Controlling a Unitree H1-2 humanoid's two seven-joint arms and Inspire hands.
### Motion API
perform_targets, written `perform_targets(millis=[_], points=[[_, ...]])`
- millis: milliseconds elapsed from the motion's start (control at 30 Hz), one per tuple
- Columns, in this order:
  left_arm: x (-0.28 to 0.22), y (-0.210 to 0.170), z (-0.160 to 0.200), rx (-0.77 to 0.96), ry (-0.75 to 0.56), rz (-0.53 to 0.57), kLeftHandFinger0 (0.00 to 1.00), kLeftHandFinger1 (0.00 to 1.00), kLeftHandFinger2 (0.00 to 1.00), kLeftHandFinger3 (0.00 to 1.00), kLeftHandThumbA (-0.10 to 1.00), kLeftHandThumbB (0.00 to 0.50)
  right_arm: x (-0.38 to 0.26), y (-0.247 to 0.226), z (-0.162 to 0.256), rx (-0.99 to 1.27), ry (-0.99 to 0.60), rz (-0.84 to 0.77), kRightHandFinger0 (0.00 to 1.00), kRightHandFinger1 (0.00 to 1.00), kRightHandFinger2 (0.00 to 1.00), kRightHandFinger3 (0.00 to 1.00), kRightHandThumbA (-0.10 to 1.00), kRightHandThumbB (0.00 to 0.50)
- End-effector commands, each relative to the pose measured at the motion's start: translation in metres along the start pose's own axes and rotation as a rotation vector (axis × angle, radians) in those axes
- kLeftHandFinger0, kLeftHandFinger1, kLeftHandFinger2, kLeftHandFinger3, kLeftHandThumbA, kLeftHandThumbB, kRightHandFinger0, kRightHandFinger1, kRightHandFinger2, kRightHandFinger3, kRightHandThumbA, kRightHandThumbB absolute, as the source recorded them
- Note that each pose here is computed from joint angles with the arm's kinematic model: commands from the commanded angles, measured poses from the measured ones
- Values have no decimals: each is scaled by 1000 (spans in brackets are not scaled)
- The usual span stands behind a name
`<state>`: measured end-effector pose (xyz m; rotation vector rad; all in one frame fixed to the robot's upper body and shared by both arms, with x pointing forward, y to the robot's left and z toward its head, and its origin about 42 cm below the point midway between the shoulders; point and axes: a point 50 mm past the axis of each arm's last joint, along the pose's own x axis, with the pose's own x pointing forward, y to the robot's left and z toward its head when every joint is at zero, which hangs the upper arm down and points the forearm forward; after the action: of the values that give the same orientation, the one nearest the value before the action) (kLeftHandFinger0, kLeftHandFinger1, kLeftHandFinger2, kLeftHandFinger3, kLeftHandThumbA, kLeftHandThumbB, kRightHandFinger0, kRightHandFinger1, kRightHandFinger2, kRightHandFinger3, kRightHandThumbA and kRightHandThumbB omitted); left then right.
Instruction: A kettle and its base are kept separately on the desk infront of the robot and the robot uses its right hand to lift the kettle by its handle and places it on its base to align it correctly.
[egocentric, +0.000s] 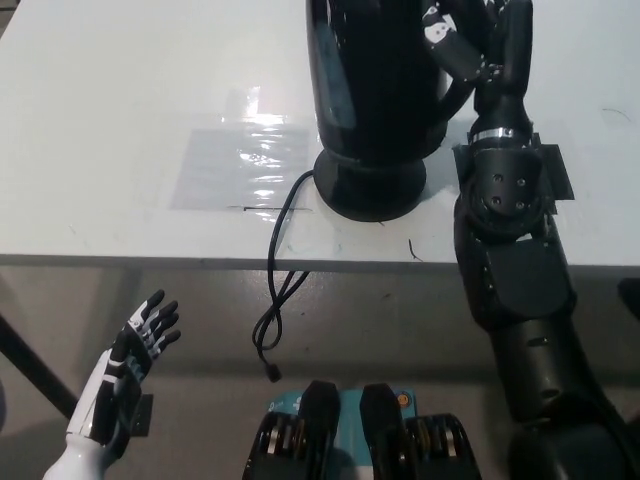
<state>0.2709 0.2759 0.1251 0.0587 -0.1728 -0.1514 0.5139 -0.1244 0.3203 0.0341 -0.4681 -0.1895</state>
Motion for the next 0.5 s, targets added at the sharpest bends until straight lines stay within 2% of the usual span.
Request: perform_targets(millis=[0, 100, 200, 467], points=[[5, 3, 12, 12, -56, -20, 1000, 1000, 1000, 1000, 1000, 95, 24, 21, 55, 73, -234, -7, 0, 292, 699, 758, -100, 74], [5, 4, 13, 16, -58, -16, 1000, 1000, 1000, 1000, 1000, 88, 25, 20, 50, 52, -215, -15, 0, 275, 678, 759, -100, 83], [6, 3, 13, 7, -58, -17, 1000, 1000, 1000, 1000, 1000, 101, 25, 17, 43, 25, -203, -24, 0, 257, 635, 744, -100, 75], [7, 3, 13, 14, -57, -16, 1000, 1000, 1000, 1000, 1000, 99, 23, 17, 28, 70, -165, -26, 0, 238, 639, 773, -100, 73]])
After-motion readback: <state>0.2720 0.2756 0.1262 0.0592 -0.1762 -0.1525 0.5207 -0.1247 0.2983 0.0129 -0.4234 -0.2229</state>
